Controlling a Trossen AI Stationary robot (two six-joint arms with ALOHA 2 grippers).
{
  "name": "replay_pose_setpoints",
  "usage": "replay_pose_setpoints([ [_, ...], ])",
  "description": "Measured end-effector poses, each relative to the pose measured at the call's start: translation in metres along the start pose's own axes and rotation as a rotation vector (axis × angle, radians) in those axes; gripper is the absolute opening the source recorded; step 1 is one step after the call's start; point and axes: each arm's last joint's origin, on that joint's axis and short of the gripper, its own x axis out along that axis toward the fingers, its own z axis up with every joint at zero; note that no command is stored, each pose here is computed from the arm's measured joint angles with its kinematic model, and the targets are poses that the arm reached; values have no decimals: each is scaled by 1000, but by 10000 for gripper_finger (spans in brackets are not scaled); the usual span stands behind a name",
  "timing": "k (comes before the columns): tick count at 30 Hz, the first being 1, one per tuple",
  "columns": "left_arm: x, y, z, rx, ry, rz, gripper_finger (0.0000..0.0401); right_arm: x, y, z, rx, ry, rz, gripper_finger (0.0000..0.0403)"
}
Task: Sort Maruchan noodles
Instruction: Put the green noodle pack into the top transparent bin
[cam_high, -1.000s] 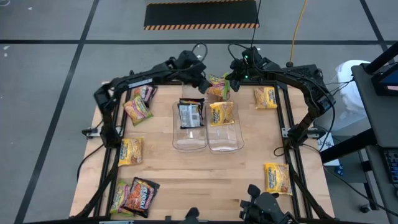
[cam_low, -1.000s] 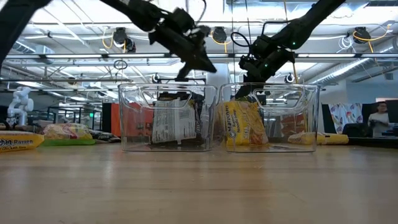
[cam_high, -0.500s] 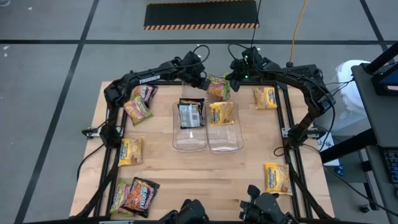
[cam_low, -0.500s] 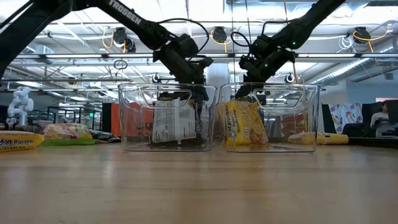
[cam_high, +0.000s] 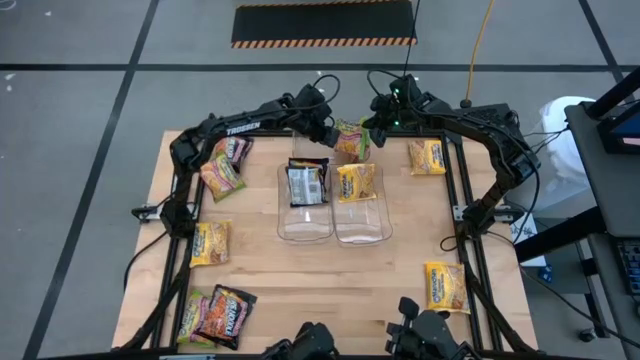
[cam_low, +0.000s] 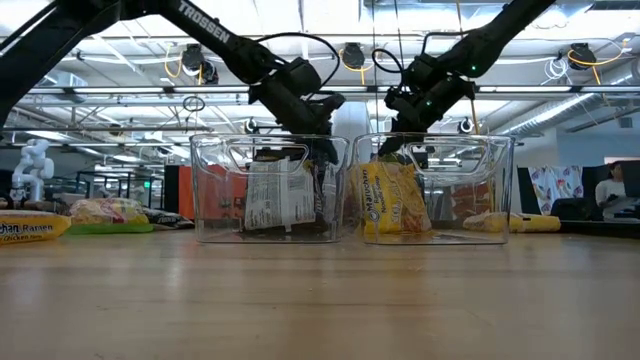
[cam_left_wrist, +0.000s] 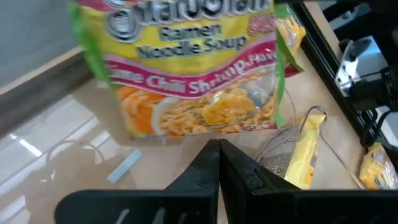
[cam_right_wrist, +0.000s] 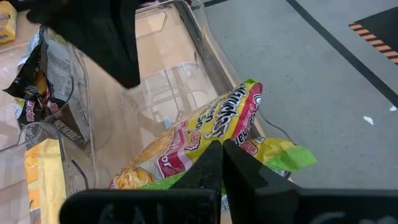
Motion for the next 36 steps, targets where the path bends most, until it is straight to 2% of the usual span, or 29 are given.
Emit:
replay_pose_setpoints([
  [5, 10, -5, -2, 18, -7, -21, 7, 0, 0, 0, -1, -1, 0, 0],
  [13, 22, 10, -2, -70, -55, 90, 7, 0, 0, 0, 0, -1, 0, 0],
  [19, 25, 13, 2, -86, -102, 94, 7, 1, 4, 1, -5, -16, 55, 0],
  [27, 28, 12, 9, -45, -189, 79, 7, 3, 9, 3, -25, -19, 80, 0],
  [33, 26, 7, 19, -1, -303, 64, 7, -5, 15, 9, -54, -54, 116, 0],
  [36, 25, 7, 20, 14, -314, 70, 7, -9, 17, 11, -72, -69, 110, 0],
])
